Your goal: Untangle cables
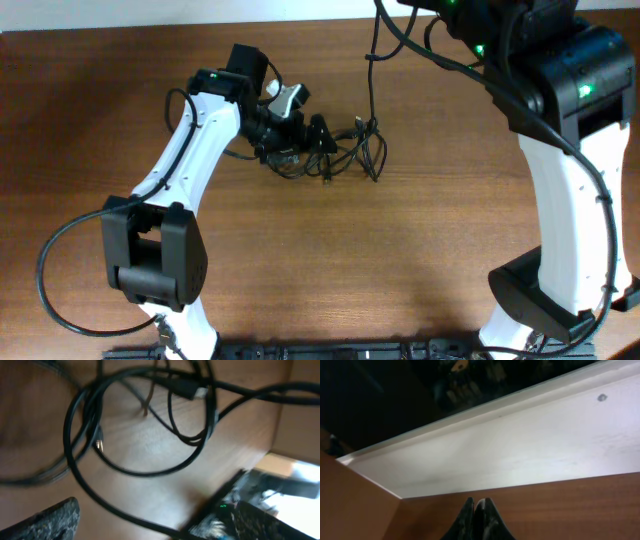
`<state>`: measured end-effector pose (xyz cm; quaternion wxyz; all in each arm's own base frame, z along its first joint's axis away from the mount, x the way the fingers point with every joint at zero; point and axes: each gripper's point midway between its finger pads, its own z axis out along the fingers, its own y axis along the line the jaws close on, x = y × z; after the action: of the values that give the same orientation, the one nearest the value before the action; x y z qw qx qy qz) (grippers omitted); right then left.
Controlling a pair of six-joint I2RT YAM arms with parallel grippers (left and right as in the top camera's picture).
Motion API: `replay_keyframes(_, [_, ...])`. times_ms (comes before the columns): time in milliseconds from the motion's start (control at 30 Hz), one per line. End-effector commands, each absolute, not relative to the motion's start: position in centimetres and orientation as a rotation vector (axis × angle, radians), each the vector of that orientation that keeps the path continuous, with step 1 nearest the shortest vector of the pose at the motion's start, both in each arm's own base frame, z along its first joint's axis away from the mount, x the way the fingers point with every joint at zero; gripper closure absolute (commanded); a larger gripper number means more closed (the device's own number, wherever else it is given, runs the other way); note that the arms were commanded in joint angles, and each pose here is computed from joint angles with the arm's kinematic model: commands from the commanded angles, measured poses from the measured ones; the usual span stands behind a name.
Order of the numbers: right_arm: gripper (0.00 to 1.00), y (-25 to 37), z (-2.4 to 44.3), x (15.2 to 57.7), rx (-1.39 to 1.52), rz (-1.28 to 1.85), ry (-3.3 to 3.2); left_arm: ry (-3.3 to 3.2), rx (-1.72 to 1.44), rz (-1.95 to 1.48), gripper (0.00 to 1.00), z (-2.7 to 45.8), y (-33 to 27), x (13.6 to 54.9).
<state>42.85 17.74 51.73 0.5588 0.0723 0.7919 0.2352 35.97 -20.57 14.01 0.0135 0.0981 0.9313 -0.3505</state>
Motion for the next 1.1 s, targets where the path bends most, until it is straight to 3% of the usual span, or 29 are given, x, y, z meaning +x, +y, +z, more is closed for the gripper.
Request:
replay_keyframes(0, [0.96,17.2,49.7,44.7,0.225,0.492,1.903,2.732,0.589,-1.067,0.01,14.4,-20.7,37.4])
replay_keyframes(167, [0.96,15.0,49.2,45.8,0.362,0.565,1.909,2.42,0.684,-1.328,0.0,18.0,-19.2,39.0])
replay_keyframes(333, [0.96,16.3,48.8,46.7,0.312,0.645,1.924,2.279,1.048,-1.365,0.01,18.2,-22.8,35.0])
replay_keyframes(467, [0.96,16.7,46.8,47.9,0.314,0.639,1.97,2.228,1.187,-1.301,0.01,17.6,-23.8,34.3])
replay_keyframes(500, [0.96,17.1,46.9,47.8,0.3,0.66,1.975,2.253,1.201,-1.245,0.1,17.0,-23.5,34.6])
replay_keyframes(667, [0.96,20.3,48.6,46.9,0.228,0.905,1.954,2.217,1.26,-1.198,0.15,16.8,-24.6,34.7])
replay_keyframes(733, [0.96,20.5,48.6,46.7,0.219,0.92,1.958,2.2,1.297,-1.184,0.32,16.7,-25.5,34.4])
replay_keyframes(800, [0.96,20.7,48.5,46.5,0.207,0.935,1.967,2.213,1.331,-1.117,0.58,16.1,-25.7,34.6])
replay_keyframes(900, [0.96,21.2,48.4,46.2,0.186,0.962,1.981,2.217,1.329,-1.095,0.66,15.9,-25.8,34.8])
replay_keyframes(1000, [0.96,20.2,47.3,46.4,0.234,0.907,2.015,2.214,1.325,-1.092,1.0,16.0,-25.7,35.0])
replay_keyframes(1067, [0.96,16.8,44.9,46.8,0.361,0.758,2.081,2.278,1.217,-1.12,1.0,16.6,-25.3,35.7])
